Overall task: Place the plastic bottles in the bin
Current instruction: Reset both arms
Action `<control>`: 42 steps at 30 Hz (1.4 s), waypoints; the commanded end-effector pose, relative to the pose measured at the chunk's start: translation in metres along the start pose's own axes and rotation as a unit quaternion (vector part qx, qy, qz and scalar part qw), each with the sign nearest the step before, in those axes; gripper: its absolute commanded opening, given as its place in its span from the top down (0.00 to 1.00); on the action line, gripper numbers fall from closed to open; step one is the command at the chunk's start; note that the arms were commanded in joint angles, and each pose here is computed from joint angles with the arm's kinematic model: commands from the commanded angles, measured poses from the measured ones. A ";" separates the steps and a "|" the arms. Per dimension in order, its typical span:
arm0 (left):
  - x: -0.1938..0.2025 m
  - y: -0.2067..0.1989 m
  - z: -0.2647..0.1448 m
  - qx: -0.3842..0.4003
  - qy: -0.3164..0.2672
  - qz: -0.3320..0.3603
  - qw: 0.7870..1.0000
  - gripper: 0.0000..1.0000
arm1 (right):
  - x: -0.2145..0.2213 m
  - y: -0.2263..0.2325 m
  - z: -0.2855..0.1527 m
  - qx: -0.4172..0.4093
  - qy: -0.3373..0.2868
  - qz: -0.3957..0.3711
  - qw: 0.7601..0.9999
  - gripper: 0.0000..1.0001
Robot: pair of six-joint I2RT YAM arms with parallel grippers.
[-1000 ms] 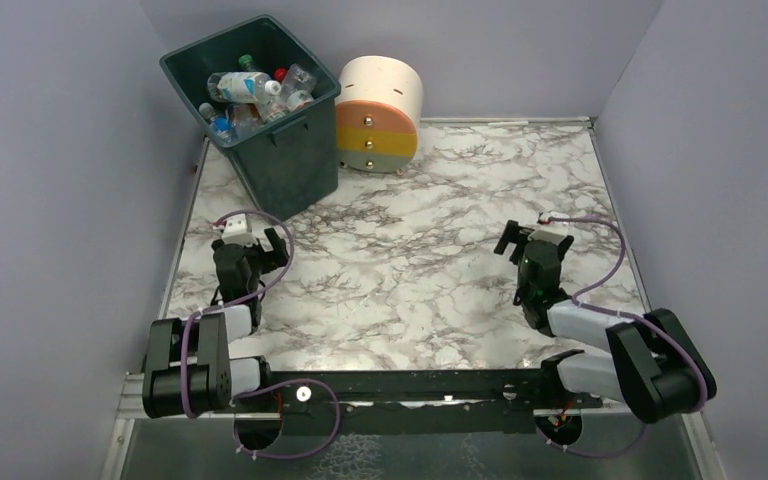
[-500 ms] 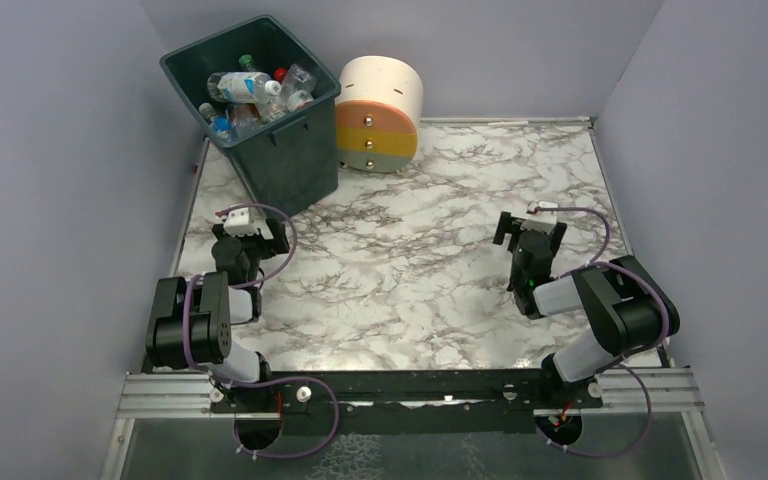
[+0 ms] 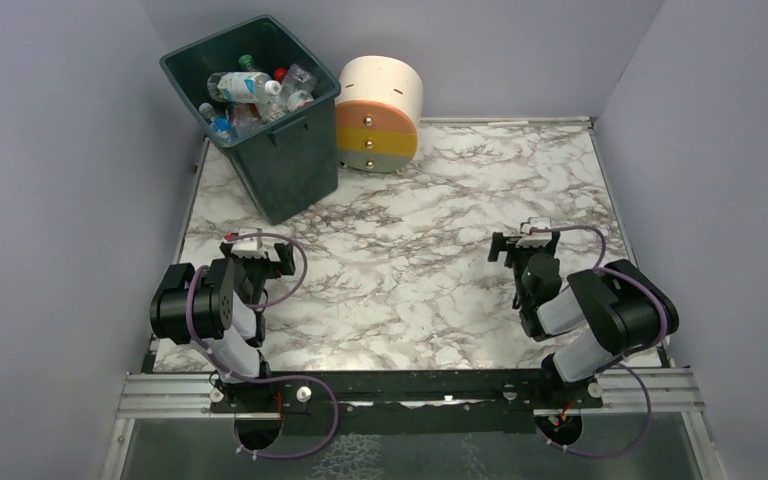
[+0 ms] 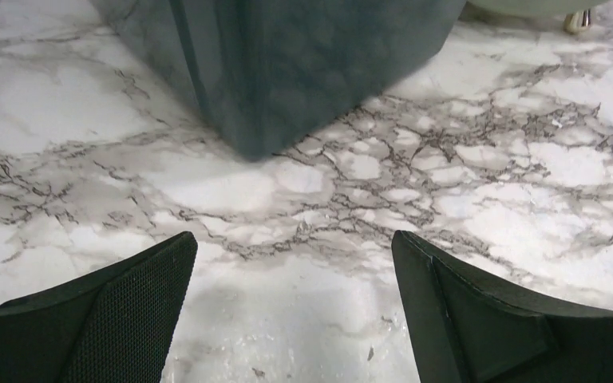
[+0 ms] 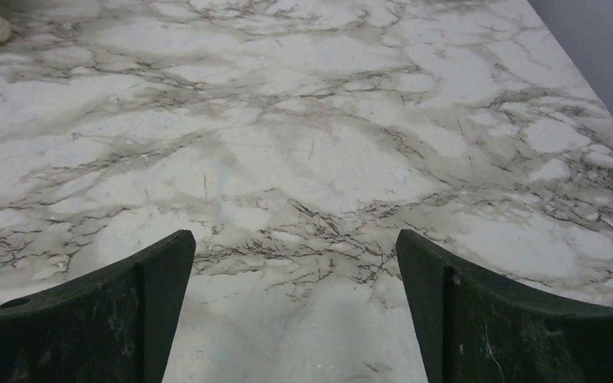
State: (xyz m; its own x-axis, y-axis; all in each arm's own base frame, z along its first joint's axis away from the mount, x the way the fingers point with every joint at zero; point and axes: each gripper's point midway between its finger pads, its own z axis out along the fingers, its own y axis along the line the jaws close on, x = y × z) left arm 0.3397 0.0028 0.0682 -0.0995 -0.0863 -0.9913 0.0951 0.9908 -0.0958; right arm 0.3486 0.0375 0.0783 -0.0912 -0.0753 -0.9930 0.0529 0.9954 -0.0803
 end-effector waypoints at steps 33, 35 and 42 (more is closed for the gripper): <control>-0.013 -0.026 0.042 0.042 0.002 0.077 0.996 0.01 | -0.013 0.002 0.030 -0.031 -0.010 0.032 0.999 0.01; -0.013 -0.026 0.042 0.042 0.002 0.077 0.996 0.01 | -0.012 0.002 0.030 -0.031 -0.010 0.032 0.999 0.01; -0.012 -0.027 0.044 0.036 0.007 0.084 0.996 0.01 | -0.012 0.002 0.030 -0.031 -0.010 0.031 0.999 0.01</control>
State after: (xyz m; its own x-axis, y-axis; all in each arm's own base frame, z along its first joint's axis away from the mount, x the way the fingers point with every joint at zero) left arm 0.3784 -0.0287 0.0713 -0.1082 0.0657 -0.9920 0.2000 0.9788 0.0430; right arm 0.3780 0.0371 0.0821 -0.0829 -0.0231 -0.9963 0.0060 0.9997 -0.0237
